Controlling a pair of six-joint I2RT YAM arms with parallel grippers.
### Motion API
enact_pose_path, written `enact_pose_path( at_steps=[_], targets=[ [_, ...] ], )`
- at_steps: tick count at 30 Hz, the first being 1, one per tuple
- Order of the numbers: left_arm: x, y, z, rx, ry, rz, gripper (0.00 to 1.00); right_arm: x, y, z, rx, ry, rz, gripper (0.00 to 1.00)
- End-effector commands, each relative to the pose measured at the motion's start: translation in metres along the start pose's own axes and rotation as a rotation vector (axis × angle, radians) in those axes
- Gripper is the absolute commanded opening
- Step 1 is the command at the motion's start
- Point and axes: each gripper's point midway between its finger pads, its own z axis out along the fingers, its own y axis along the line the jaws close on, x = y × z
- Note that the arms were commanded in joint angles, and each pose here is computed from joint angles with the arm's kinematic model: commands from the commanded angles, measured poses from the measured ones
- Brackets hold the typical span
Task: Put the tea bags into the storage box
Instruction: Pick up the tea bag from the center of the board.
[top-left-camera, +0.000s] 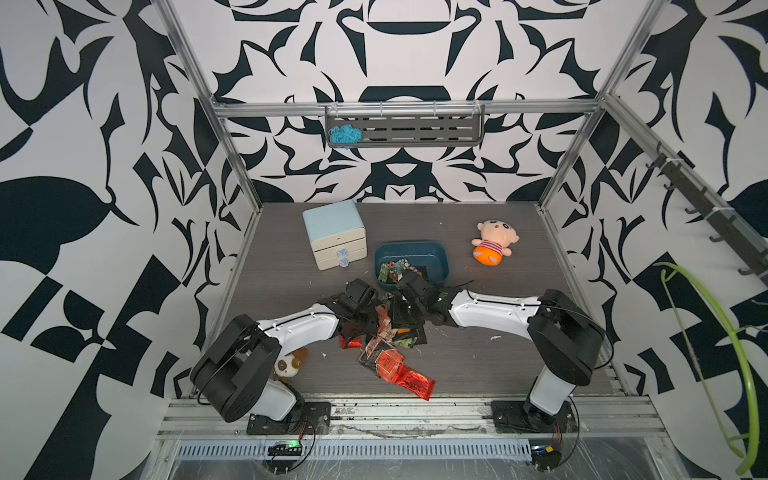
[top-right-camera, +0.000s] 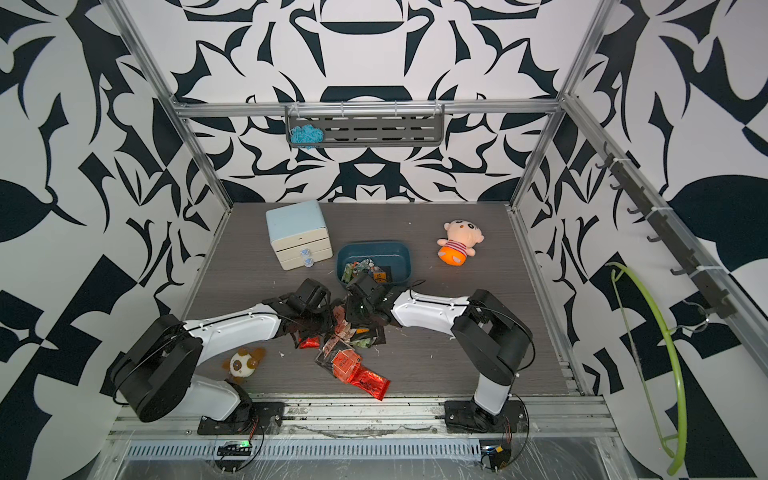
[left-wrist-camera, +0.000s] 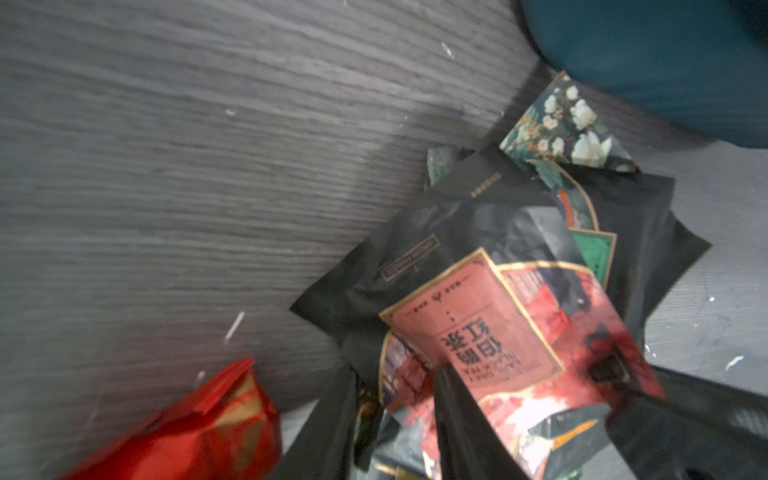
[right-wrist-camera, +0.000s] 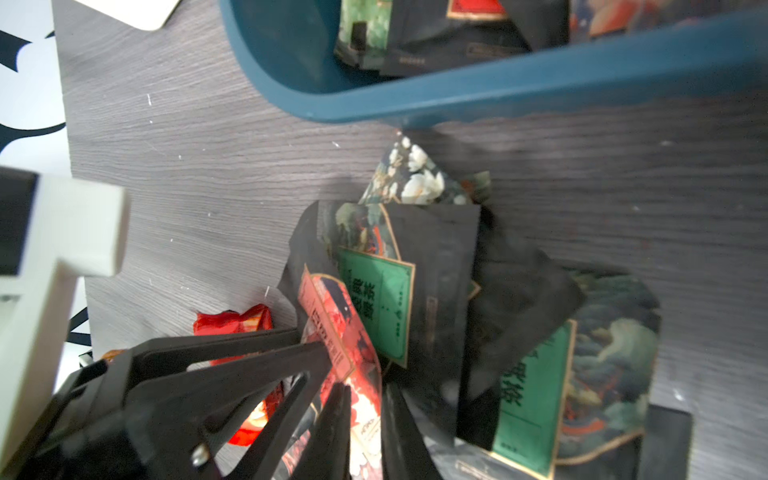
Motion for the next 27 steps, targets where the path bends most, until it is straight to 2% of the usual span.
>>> enact_pose_path(
  at_steps=[1, 6, 11, 16, 20, 27],
  targets=[
    [-0.002, -0.007, 0.001, 0.014, 0.021, 0.021, 0.36, -0.014, 0.023, -0.01, -0.066, -0.038, -0.02, 0.19],
    [-0.002, -0.008, 0.003, 0.018, 0.026, 0.032, 0.36, -0.012, 0.02, 0.003, -0.059, -0.027, -0.01, 0.23],
    [-0.003, -0.008, 0.002, 0.018, 0.026, 0.037, 0.35, -0.015, 0.023, 0.012, -0.074, -0.027, -0.004, 0.24],
    [-0.006, -0.01, -0.002, 0.028, 0.014, 0.048, 0.35, -0.019, 0.022, 0.011, -0.066, -0.041, -0.004, 0.13],
    [-0.013, -0.016, -0.012, 0.046, -0.02, 0.064, 0.35, -0.027, 0.02, -0.001, -0.029, -0.066, -0.03, 0.0],
    [-0.033, -0.018, -0.042, 0.007, -0.119, 0.104, 0.36, -0.041, 0.028, -0.043, 0.014, -0.124, -0.118, 0.0]
  ],
)
